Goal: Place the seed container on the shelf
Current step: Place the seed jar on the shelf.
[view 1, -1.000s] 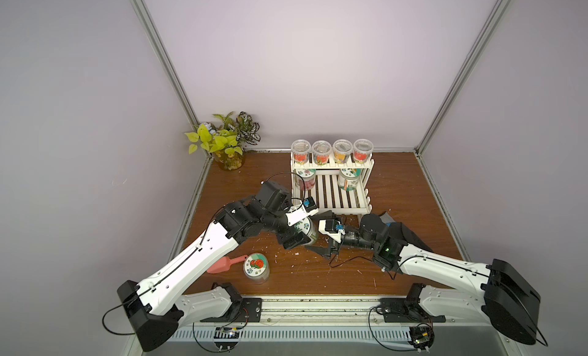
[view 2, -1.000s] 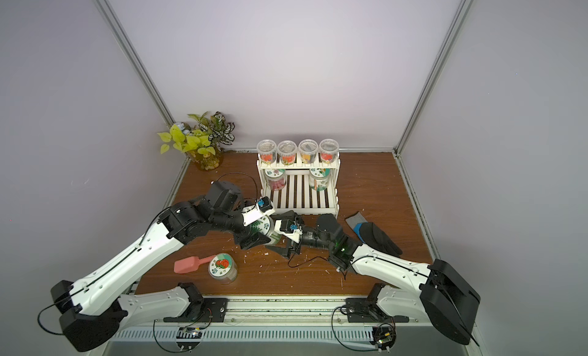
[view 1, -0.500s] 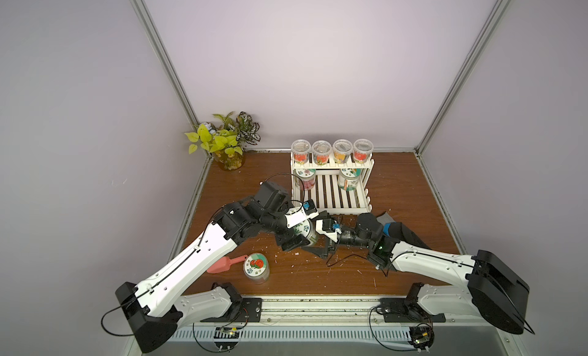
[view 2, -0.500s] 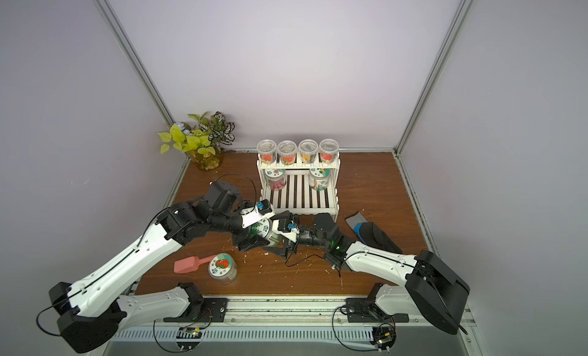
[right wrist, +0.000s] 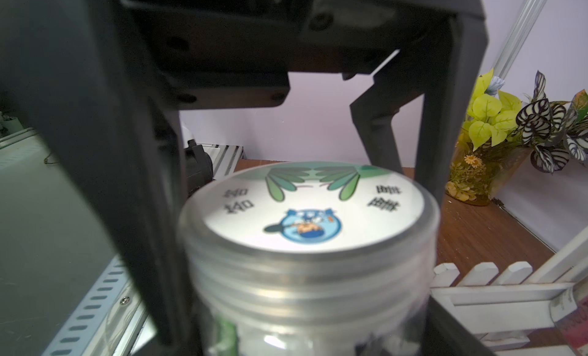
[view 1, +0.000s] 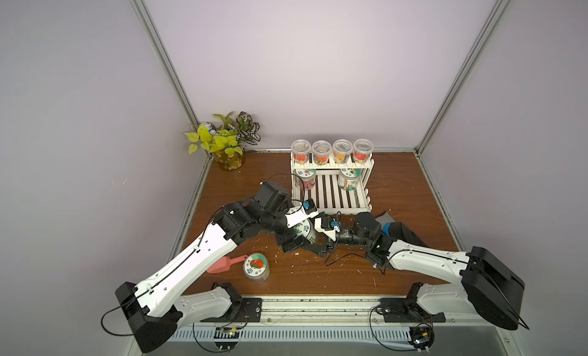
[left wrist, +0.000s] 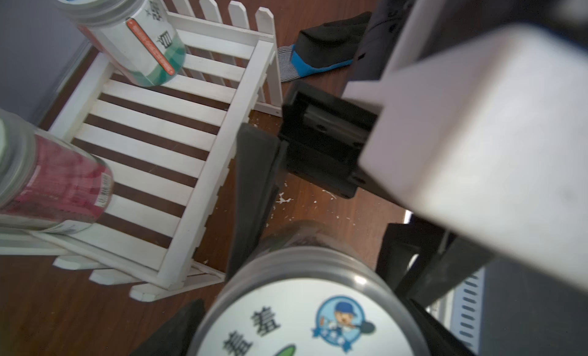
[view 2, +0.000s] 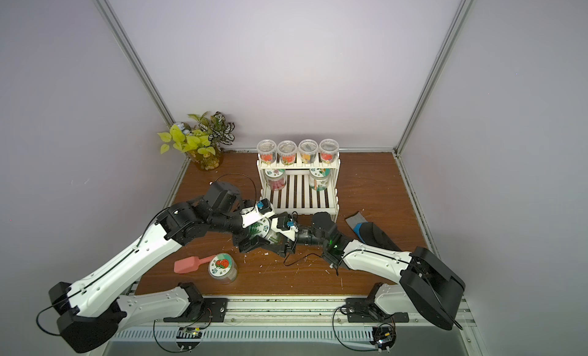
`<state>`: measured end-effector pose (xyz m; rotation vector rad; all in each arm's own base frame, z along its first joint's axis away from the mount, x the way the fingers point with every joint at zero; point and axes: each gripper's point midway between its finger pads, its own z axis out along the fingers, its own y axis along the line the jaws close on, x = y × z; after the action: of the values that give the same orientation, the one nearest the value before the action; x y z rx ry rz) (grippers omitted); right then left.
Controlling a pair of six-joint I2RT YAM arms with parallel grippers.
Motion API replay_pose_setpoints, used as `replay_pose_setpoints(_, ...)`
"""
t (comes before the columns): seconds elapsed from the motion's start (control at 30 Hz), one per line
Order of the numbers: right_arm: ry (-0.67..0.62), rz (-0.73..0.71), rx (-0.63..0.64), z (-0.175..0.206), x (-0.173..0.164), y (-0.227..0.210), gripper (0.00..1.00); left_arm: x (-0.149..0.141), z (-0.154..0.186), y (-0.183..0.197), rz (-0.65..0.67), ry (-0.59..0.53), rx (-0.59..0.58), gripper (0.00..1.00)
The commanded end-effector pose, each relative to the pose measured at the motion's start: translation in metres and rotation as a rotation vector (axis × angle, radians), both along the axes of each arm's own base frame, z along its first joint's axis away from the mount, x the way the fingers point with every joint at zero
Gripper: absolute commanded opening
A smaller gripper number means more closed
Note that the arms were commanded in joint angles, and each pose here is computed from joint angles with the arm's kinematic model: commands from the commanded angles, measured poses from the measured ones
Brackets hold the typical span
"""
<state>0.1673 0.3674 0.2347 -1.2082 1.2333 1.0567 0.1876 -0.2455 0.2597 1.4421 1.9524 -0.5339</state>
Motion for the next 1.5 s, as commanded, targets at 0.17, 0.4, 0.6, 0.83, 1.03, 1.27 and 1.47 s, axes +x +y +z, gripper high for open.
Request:
replay_pose_setpoints(0.17,0.014,-0.086,0.107,0.016,0.005,-0.014,0.84,0.020,0.028,-0.009,0.107,-0.078,-0.124,0.99)
replay_pose_setpoints(0.4,0.013,-0.228,0.132,0.018,0.020,-0.034,0.85,0.039,0.084,0.014,0.346,-0.285,-0.476,0.99)
replay_pose_setpoints(0.6,0.039,-0.400,0.166,0.023,0.045,-0.053,0.86,0.061,0.070,0.042,0.541,-0.266,-0.549,0.99)
replay_pose_setpoints(0.83,0.078,-0.555,0.227,0.035,0.070,-0.069,0.86,0.075,0.029,0.059,0.735,-0.173,-0.615,1.00)
replay_pose_setpoints(1.03,0.135,-0.669,0.301,0.039,0.091,-0.078,0.86,0.080,-0.002,0.075,0.881,-0.114,-0.669,0.99)
replay_pose_setpoints(1.27,0.148,-0.687,0.302,0.041,0.106,-0.066,0.86,0.081,-0.031,0.083,0.958,-0.072,-0.663,0.99)
replay_pose_setpoints(1.47,0.145,-0.699,0.310,0.042,0.113,-0.060,0.87,0.081,-0.051,0.081,0.972,-0.029,-0.650,1.00)
